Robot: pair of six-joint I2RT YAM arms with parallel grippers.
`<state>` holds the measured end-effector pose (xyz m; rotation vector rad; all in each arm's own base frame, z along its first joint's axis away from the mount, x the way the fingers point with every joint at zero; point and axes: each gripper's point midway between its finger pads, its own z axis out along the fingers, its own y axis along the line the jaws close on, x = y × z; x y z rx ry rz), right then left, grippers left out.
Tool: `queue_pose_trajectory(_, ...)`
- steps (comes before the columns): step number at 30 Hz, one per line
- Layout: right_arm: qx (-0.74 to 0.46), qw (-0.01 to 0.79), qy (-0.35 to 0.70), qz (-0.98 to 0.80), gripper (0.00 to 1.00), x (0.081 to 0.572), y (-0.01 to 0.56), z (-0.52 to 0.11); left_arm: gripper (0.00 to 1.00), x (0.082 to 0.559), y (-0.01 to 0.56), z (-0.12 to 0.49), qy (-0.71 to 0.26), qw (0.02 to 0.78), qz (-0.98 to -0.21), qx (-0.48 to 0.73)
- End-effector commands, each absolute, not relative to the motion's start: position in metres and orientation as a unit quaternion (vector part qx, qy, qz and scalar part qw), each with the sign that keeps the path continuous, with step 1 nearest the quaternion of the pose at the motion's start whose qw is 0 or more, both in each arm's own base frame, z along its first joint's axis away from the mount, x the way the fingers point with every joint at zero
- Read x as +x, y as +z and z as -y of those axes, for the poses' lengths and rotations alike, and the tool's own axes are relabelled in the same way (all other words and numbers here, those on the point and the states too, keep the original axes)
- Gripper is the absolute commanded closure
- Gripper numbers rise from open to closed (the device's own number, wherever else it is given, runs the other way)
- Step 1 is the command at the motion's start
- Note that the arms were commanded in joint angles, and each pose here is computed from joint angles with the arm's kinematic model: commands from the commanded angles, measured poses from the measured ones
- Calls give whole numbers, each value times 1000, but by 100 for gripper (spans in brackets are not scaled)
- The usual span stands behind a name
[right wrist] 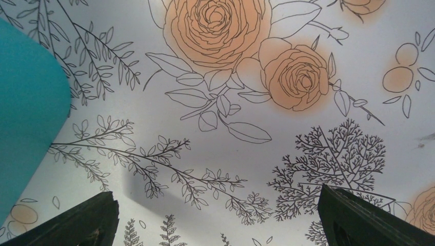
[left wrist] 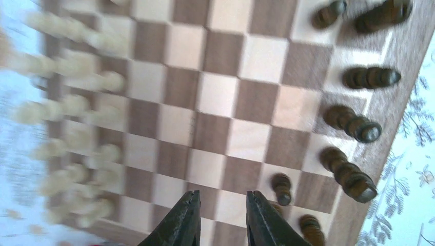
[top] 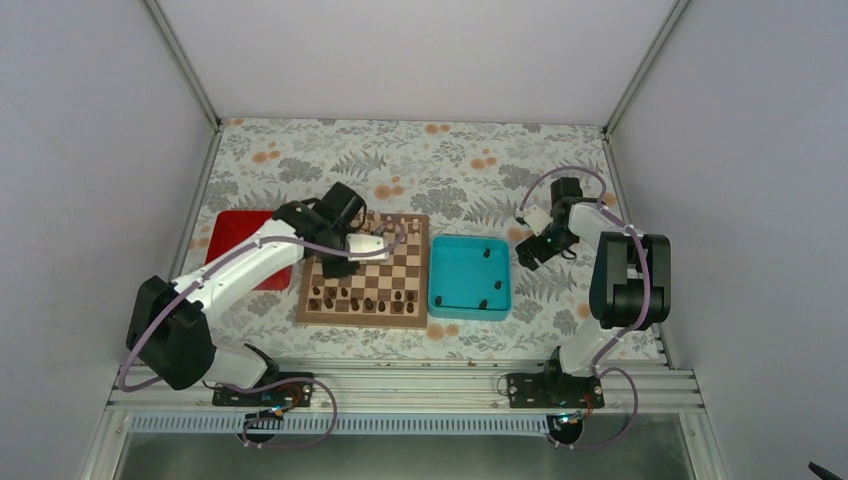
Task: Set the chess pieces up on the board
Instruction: Place the chess piece on the chessboard, then pick up the chess piece from the storage box.
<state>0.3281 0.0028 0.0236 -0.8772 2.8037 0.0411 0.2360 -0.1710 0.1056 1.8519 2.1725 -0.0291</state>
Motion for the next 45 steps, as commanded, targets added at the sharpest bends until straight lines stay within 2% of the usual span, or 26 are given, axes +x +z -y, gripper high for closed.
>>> queue_pose_trajectory(1, -292, 100, 12, -951, 0, 327, 20, 1, 75, 254, 148, 187, -17, 168, -735, 656)
queue_pose_trajectory(7, -292, 104, 11, -951, 0, 330, 23, 1, 75, 290, 198, 259, -73, 255, -700, 663)
queue_pose_trajectory(12, -292, 108, 13, -950, 0, 331, 25, 0, 75, 296, 200, 338, -87, 288, -655, 693)
queue_pose_trajectory(22, -296, 101, 18, -950, 0, 328, 19, -1, 75, 243, 145, 442, -181, 217, -576, 767)
queue_pose_trajectory(36, -298, 93, 22, -950, 0, 325, 14, -2, 75, 188, 91, 473, -192, 151, -528, 813)
queue_pose_trajectory(45, -299, 94, 25, -949, 0, 324, 15, -3, 73, 184, 69, 475, -177, 140, -527, 819)
